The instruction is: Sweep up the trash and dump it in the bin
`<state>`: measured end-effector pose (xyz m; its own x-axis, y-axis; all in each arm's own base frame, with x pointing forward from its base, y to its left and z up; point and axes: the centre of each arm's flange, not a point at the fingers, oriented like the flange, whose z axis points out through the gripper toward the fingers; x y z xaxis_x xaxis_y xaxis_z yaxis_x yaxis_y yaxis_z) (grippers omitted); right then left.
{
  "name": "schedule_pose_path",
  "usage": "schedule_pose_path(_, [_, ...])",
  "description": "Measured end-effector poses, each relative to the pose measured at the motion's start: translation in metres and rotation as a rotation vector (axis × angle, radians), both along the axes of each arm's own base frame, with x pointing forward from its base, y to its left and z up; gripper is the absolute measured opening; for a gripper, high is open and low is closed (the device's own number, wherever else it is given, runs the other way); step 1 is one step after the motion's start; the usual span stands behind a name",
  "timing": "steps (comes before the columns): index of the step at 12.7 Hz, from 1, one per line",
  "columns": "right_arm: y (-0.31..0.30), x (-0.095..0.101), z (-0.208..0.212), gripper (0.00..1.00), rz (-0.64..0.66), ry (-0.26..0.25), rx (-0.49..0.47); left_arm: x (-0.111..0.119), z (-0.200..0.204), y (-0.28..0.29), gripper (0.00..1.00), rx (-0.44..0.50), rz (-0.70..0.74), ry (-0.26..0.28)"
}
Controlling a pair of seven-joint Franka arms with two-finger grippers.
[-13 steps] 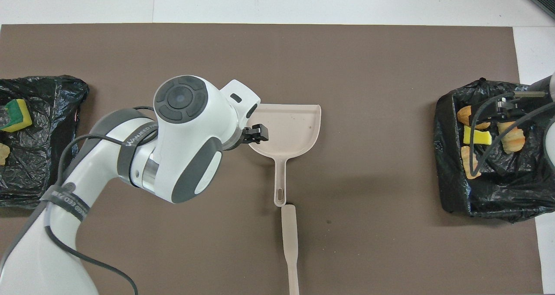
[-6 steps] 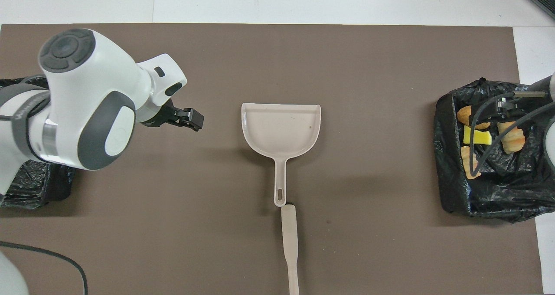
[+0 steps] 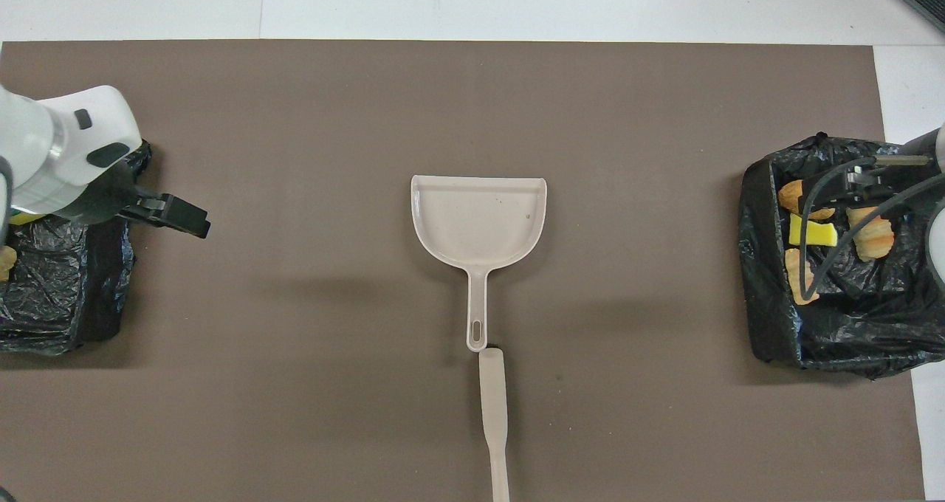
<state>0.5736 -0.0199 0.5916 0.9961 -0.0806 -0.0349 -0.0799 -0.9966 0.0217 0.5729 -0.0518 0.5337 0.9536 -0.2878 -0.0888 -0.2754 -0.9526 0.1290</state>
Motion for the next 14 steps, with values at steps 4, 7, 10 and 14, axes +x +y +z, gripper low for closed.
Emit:
schedule_pose_path(4, [0.0,0.0,0.0,1.0,0.0,0.0,0.0,-0.013,0.031,0.037,1.0,0.044,0.035,0.005])
schedule_pose_path(7, [0.0,0.0,0.0,1.0,0.0,0.0,0.0,-0.027,0.068,0.058,1.0,0.05,0.072,0.041])
schedule_pose_path(10, [0.0,0.0,0.0,1.0,0.0,0.0,0.0,-0.042,0.093,0.078,1.0,0.047,0.106,0.021])
schedule_pose_path(14, [0.0,0.0,0.0,1.0,0.0,0.0,0.0,-0.047,0.103,0.074,1.0,0.046,0.098,0.005])
